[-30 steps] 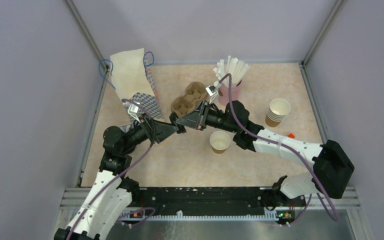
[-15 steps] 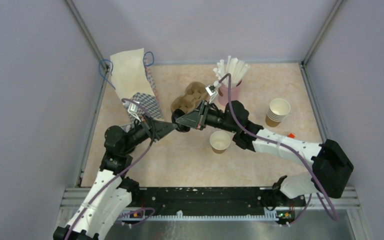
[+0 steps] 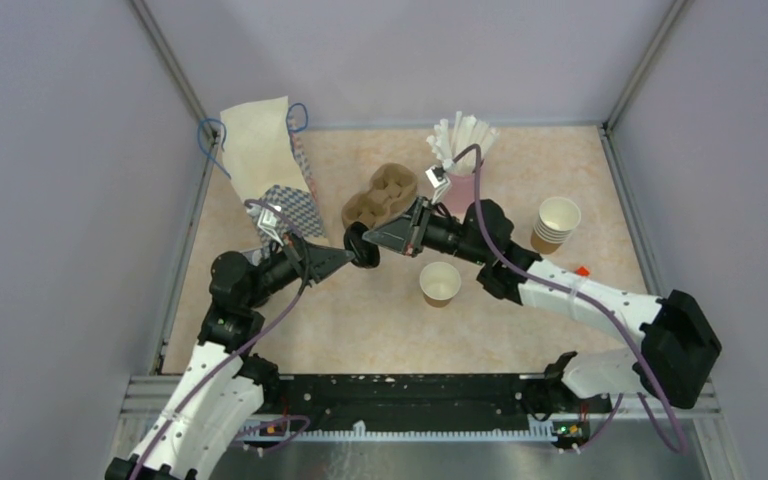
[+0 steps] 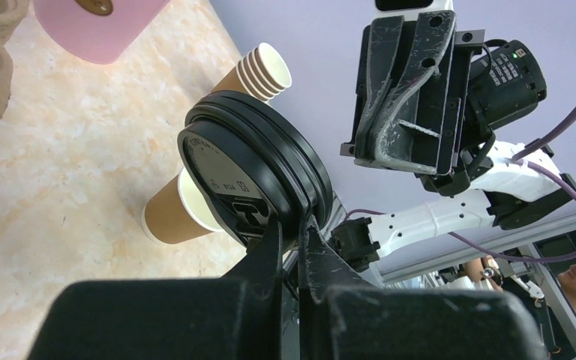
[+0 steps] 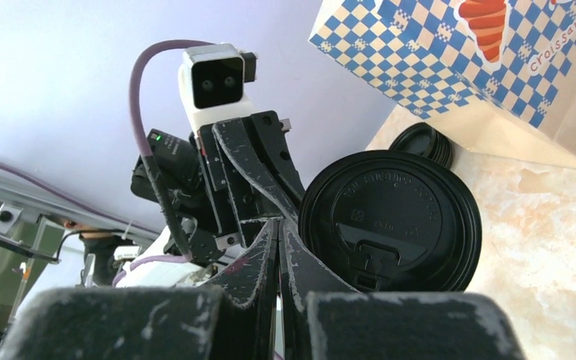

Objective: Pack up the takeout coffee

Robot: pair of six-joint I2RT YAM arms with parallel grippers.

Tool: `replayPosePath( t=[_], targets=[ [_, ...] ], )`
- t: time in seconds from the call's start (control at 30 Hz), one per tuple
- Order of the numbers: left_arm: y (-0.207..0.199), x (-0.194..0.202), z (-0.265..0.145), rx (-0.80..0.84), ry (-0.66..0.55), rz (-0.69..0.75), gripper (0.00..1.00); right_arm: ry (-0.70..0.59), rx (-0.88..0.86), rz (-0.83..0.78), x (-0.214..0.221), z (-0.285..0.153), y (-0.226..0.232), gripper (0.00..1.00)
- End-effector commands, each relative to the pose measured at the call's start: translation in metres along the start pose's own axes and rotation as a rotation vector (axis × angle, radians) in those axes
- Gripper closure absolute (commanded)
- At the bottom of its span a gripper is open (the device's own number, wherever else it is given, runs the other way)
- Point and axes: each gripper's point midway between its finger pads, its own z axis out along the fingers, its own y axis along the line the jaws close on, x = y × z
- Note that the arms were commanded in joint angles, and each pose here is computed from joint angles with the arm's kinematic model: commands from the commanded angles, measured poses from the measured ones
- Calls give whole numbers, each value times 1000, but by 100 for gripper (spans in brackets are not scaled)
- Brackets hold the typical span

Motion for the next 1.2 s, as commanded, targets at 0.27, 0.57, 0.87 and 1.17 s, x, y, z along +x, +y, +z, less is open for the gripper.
replayPosePath(
  t=[0.27,0.57,0.87,1.17],
  targets=[
    [-12,-13,-1,4,-32,52,95,163,64,-189,14,3,-8,88],
    [-10,-11,0,-4,-9,46,94,225,21,-222,28,12,-2,78],
    [-7,-7,-1,-21,6,65,91,180,53,-238,25,17,-3,100],
    [-5,-7,-5,-28,-2,124,88,169,-45,-210,21,5,16,100]
  ],
)
